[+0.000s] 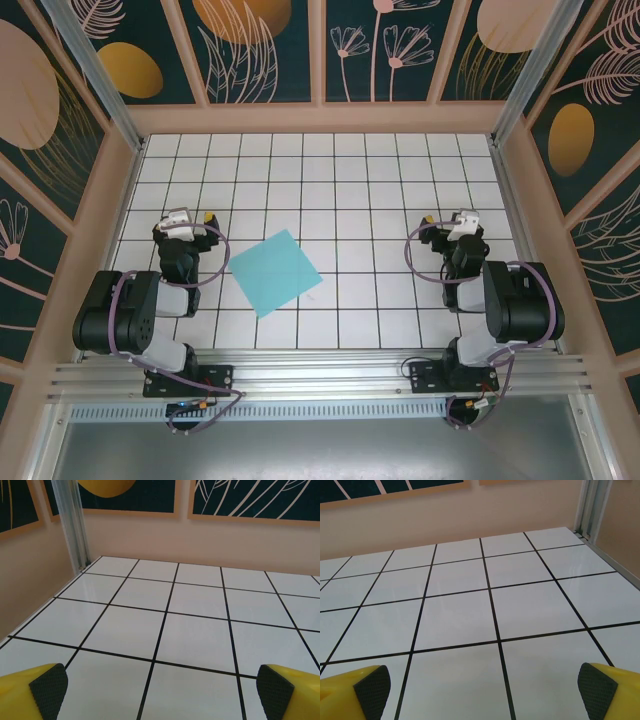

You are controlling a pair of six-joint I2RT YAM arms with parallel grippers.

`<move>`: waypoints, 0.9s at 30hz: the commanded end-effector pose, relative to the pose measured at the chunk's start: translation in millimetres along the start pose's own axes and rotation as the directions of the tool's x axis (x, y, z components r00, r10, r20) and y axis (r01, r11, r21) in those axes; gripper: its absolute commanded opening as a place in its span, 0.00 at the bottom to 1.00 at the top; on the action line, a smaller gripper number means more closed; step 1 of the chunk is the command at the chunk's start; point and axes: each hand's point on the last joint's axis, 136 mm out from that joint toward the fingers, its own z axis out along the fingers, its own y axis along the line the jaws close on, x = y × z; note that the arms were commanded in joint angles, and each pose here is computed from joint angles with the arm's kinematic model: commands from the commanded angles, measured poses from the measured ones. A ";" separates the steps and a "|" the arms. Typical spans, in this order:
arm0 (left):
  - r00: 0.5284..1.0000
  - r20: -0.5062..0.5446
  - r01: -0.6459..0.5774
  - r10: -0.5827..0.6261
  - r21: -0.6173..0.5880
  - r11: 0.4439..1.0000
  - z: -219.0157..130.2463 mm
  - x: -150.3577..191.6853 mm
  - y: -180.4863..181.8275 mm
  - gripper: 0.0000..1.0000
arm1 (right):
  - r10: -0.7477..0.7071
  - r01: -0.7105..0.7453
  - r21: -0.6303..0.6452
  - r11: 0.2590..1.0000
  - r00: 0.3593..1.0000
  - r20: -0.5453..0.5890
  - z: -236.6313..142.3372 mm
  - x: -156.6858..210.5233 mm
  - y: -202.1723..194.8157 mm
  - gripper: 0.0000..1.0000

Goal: Fold a paper plane with a square sheet of paper (pick it up from the middle)
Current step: Move the square sheet of paper to the center of the table.

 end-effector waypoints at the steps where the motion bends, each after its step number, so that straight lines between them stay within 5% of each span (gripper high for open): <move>1: 0.999 0.041 0.016 -0.016 0.004 1.000 0.6 -11.1 0.4 0.99 | 0.011 -0.010 -0.012 1.000 0.998 0.057 1.8 -16.1 1.8 0.99; 19: 0.998 0.065 -0.003 -0.001 0.060 0.998 -7.0 -14.8 -8.2 0.99 | 0.010 -0.009 -0.020 1.000 0.998 0.055 1.7 -15.5 2.6 0.99; 27: 0.993 0.087 0.081 -0.075 -0.057 0.995 -21.4 -37.8 13.9 0.99 | -0.001 -0.004 -0.062 0.998 0.998 -0.068 12.7 -25.7 15.7 0.99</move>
